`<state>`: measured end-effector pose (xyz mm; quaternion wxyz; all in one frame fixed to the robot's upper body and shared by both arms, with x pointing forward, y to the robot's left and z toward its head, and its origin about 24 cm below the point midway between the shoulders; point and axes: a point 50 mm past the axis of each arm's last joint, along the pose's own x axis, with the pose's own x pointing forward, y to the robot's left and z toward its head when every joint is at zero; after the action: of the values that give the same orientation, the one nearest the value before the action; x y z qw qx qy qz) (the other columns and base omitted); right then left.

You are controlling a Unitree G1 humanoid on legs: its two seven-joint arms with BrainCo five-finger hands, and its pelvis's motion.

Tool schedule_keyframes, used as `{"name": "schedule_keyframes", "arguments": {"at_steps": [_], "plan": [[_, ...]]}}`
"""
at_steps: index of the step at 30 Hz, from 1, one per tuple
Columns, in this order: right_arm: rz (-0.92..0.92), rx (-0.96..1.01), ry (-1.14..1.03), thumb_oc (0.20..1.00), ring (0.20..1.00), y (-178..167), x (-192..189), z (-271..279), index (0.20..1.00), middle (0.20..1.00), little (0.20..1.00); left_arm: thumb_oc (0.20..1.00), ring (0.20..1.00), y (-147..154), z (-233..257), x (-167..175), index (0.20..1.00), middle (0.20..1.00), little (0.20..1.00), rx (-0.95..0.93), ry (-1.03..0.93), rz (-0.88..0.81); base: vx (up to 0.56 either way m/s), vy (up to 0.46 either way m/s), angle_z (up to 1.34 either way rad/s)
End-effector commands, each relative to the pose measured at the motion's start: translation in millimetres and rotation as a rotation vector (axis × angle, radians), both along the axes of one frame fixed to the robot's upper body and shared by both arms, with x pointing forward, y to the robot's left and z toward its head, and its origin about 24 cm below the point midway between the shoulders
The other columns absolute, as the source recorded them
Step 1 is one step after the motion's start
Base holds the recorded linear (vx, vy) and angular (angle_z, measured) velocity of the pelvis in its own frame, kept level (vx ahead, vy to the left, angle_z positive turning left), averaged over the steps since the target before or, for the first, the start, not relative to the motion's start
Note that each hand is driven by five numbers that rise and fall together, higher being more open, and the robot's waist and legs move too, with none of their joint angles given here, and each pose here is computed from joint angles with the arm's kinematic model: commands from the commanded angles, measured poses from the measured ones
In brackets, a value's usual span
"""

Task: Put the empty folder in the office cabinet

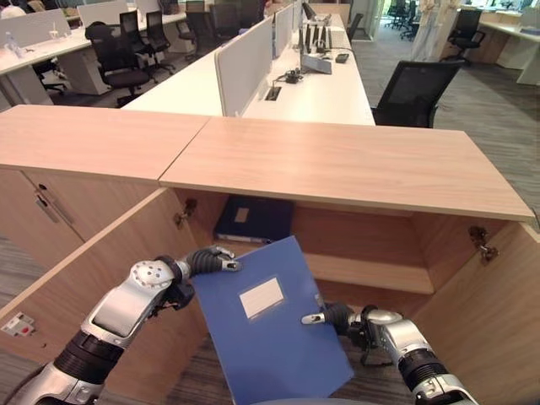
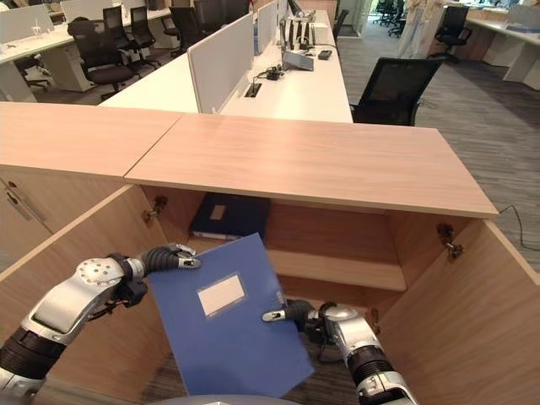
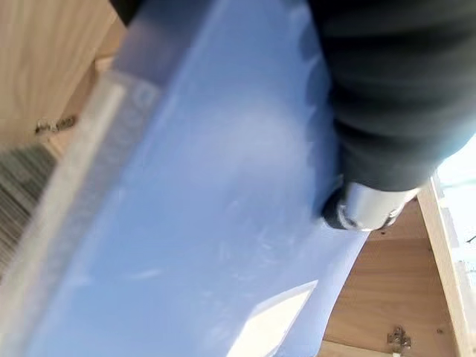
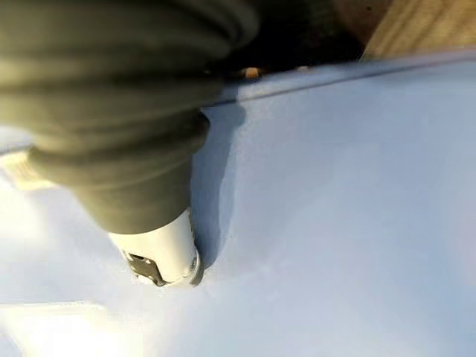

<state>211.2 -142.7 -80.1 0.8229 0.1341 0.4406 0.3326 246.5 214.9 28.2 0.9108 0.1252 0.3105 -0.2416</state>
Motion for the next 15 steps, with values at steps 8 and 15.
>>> {"name": "schedule_keyframes", "arguments": {"at_steps": [8, 15], "plan": [[-0.296, 1.082, 0.177, 0.200, 0.200, 141.6, -0.5, 39.5, 0.200, 0.200, 0.200, 1.000, 1.000, -82.0, -114.4, -38.0, 1.000, 1.000, 1.000, -0.800, 0.540, 0.522, 0.00, -0.006, 0.03], [-0.398, 1.117, 0.153, 0.200, 0.200, 129.6, 10.1, 39.4, 0.200, 0.200, 0.200, 1.000, 1.000, -68.5, -154.0, -71.6, 1.000, 1.000, 1.000, -0.745, 0.696, 0.871, -0.01, -0.010, -0.05]]}}
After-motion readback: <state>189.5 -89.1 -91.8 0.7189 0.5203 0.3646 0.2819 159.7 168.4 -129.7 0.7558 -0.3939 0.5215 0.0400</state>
